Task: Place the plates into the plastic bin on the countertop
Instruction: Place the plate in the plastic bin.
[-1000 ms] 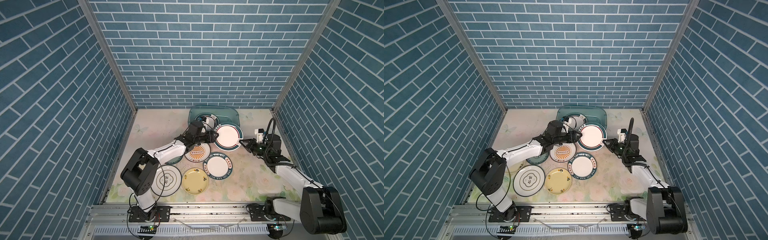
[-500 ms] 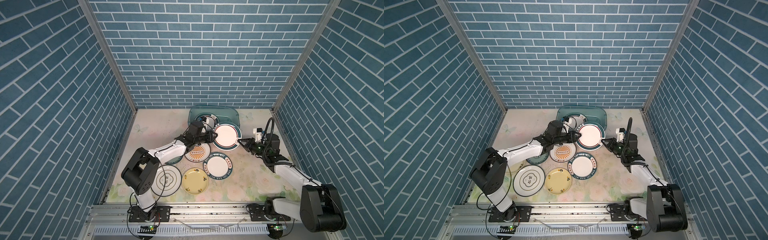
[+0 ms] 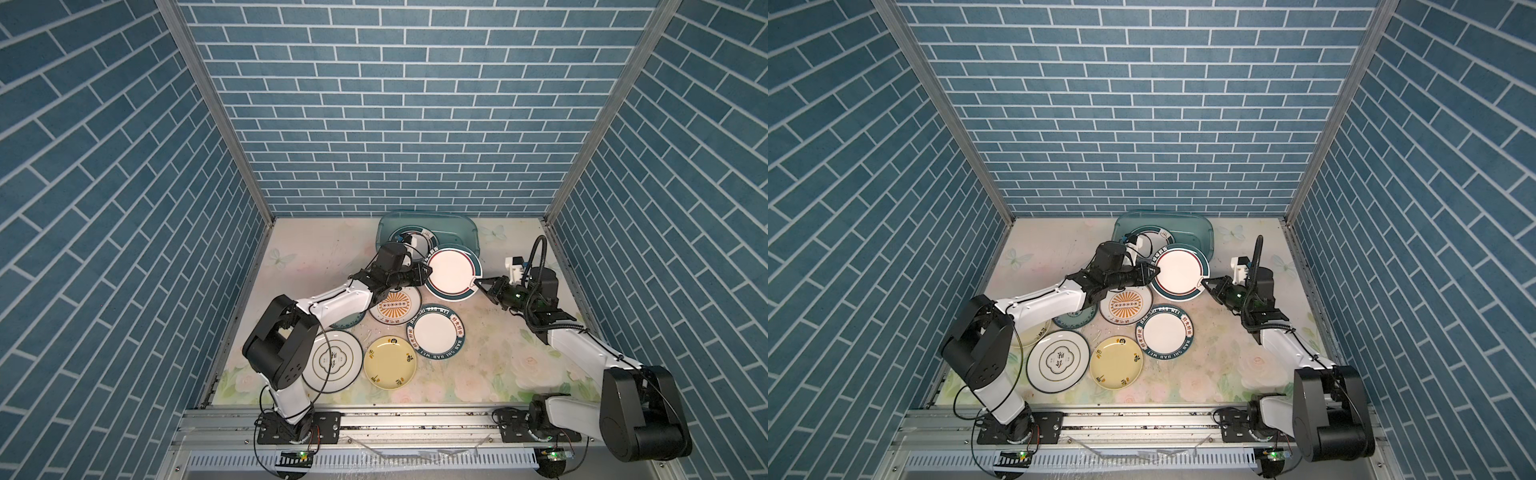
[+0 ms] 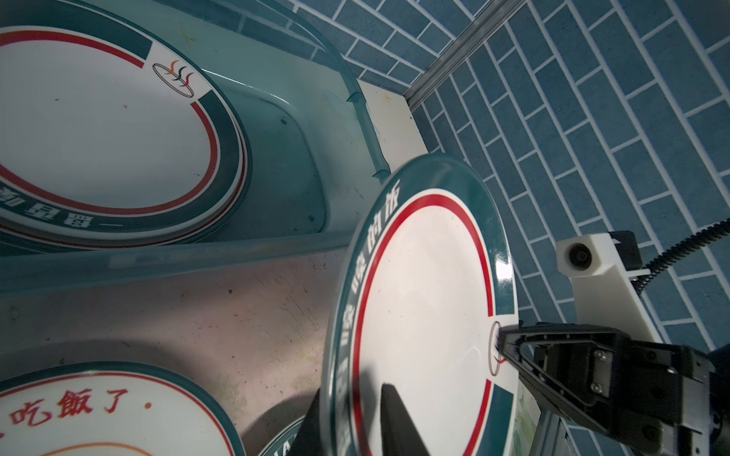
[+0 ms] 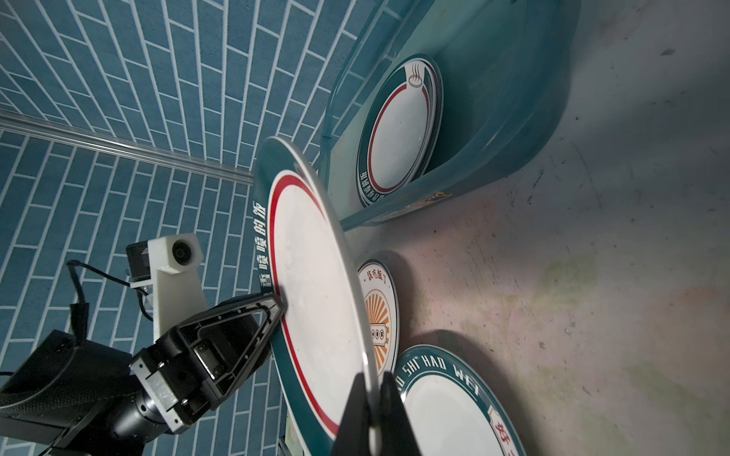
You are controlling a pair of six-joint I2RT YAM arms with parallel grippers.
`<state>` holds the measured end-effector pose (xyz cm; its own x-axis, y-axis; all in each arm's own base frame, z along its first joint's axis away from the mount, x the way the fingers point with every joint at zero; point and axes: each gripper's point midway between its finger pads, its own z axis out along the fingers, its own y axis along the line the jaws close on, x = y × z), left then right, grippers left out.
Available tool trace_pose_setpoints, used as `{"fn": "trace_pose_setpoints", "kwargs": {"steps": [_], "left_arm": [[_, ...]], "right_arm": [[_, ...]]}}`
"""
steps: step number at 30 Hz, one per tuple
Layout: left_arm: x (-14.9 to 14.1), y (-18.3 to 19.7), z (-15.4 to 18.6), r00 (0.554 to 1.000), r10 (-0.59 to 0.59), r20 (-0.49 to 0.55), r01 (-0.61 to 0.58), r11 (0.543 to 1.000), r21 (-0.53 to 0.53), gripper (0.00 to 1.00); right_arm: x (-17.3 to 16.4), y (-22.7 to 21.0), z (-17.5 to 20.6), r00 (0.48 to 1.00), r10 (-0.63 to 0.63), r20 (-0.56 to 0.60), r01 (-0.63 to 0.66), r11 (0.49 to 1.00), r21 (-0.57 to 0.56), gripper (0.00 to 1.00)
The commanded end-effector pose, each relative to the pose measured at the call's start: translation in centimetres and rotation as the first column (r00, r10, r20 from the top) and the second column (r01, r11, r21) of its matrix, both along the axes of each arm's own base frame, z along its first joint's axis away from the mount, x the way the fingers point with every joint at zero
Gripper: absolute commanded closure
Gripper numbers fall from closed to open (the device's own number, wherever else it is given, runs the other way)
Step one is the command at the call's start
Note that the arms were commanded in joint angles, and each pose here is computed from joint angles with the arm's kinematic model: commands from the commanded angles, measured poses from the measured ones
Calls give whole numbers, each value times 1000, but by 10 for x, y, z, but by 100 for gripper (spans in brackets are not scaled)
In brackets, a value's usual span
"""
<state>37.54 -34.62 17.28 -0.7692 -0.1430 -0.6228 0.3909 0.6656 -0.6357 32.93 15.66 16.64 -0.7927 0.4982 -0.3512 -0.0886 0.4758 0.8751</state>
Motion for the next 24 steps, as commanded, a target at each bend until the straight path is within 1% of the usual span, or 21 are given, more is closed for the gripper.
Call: {"fn": "trace_pose_setpoints", "kwargs": {"steps": [1, 5, 7, 10, 11, 14, 21, 24], "left_arm": [[0, -6, 2, 1000, -21, 7, 21, 1000, -3, 78], [1, -7, 2, 1000, -22, 2, 22, 1000, -1, 86], [1, -7, 2, 1000, -22, 2, 22, 1000, 0, 87], [2, -6, 2, 1000, -18, 2, 18, 1000, 3, 87], [2, -6, 1, 1000, -17, 1, 17, 1000, 6, 87], [2, -7, 2, 1000, -21, 1, 21, 1000, 7, 91], [7, -5, 7, 1000, -12, 7, 12, 1000, 11, 92], [9, -4, 11, 1000, -11, 16, 11, 1000, 17, 93]], "right_arm": [[7, 8, 27, 998, 21, 67, -23, 999, 36, 100], [7, 8, 26, 998, 22, 63, -25, 999, 35, 100], [7, 8, 26, 998, 22, 64, -24, 999, 34, 100], [6, 8, 26, 998, 25, 57, -27, 999, 33, 95], [6, 8, 25, 998, 26, 56, -28, 999, 33, 95], [6, 9, 26, 998, 27, 59, -29, 999, 34, 94], [6, 8, 28, 998, 27, 63, -29, 999, 30, 60], [5, 7, 28, 998, 25, 60, -27, 999, 26, 50]]}}
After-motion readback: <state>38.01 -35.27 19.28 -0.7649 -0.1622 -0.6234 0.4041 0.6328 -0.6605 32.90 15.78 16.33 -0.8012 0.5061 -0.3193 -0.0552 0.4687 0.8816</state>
